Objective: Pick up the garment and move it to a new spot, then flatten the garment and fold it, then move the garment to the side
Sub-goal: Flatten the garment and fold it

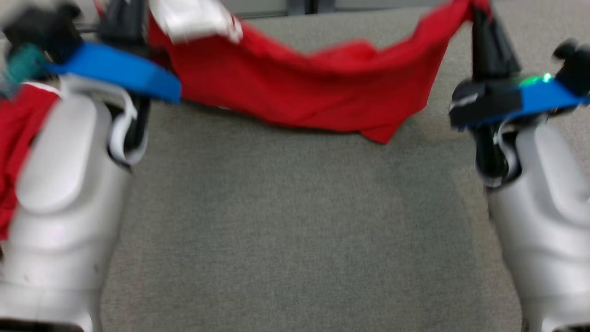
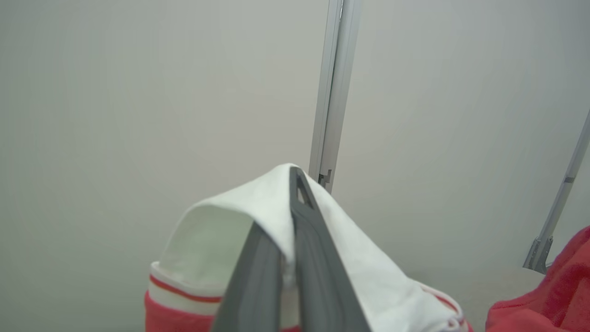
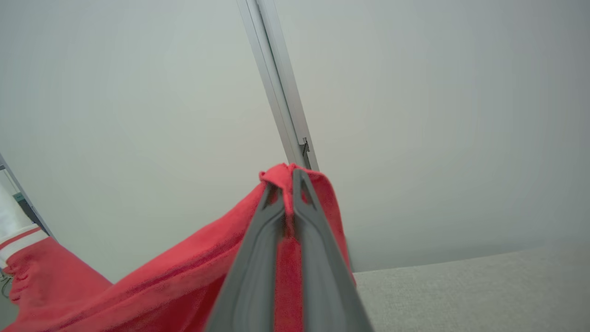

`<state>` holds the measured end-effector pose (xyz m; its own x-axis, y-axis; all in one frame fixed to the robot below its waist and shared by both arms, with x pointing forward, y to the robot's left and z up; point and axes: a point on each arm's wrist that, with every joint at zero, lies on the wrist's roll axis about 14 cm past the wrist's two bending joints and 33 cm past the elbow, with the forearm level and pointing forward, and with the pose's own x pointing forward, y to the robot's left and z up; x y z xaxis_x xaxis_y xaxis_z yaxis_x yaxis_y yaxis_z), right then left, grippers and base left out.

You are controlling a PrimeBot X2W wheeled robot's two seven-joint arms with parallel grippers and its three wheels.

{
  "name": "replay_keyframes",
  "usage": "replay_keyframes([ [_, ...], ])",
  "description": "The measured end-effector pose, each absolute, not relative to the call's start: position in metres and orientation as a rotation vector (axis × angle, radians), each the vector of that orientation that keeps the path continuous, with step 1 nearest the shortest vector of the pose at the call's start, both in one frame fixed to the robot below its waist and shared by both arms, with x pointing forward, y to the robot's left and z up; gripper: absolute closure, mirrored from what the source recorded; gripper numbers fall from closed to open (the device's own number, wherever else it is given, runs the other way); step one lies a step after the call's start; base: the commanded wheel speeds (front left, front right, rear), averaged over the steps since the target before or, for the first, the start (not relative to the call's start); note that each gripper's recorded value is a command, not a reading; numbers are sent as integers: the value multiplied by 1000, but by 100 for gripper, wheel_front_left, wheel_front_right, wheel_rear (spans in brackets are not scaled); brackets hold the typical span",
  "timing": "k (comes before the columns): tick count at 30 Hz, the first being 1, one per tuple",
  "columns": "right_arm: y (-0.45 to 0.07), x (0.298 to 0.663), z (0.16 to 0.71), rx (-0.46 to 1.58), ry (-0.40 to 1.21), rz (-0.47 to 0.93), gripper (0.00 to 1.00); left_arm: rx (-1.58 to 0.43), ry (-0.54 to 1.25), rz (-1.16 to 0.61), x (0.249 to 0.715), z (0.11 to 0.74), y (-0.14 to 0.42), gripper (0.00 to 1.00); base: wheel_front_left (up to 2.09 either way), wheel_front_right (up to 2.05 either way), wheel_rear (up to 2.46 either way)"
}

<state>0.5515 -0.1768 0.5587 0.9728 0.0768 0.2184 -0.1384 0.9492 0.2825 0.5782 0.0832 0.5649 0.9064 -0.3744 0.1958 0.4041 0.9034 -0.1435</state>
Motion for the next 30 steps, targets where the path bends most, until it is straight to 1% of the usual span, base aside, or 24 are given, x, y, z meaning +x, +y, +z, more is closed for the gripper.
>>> replay_keyframes([
  [4, -186, 596, 597, 325, -285, 111, 100, -176, -268, -418, 625, 613, 77, 100, 0, 0, 0],
  [9, -198, 637, 647, 362, -387, 101, 100, -168, -375, -413, 666, 668, 76, 100, 0, 0, 0],
  [11, -211, 649, 667, 405, -426, 74, 100, -158, -409, -418, 676, 688, 73, 100, 0, 0, 0],
  [15, -229, 666, 706, 430, -485, 43, 100, -144, -495, -423, 687, 734, 67, 100, 0, 0, 0],
  [19, -227, 676, 733, 418, -524, 60, 100, -131, -570, -451, 685, 770, 55, 100, 0, 0, 0],
  [21, -224, 680, 734, 405, -522, 66, 100, -136, -584, -456, 685, 775, 53, 100, 0, 0, 0],
  [25, -221, 687, 716, 406, -479, 68, 100, -112, -552, -473, 688, 759, 48, 100, 0, 0, 0],
  [27, -219, 690, 698, 406, -441, 66, 100, -119, -520, -476, 691, 741, 48, 100, 0, 0, 0],
  [30, -215, 692, 656, 417, -356, 58, 100, -138, -432, -472, 694, 697, 50, 100, 0, 0, 0],
])
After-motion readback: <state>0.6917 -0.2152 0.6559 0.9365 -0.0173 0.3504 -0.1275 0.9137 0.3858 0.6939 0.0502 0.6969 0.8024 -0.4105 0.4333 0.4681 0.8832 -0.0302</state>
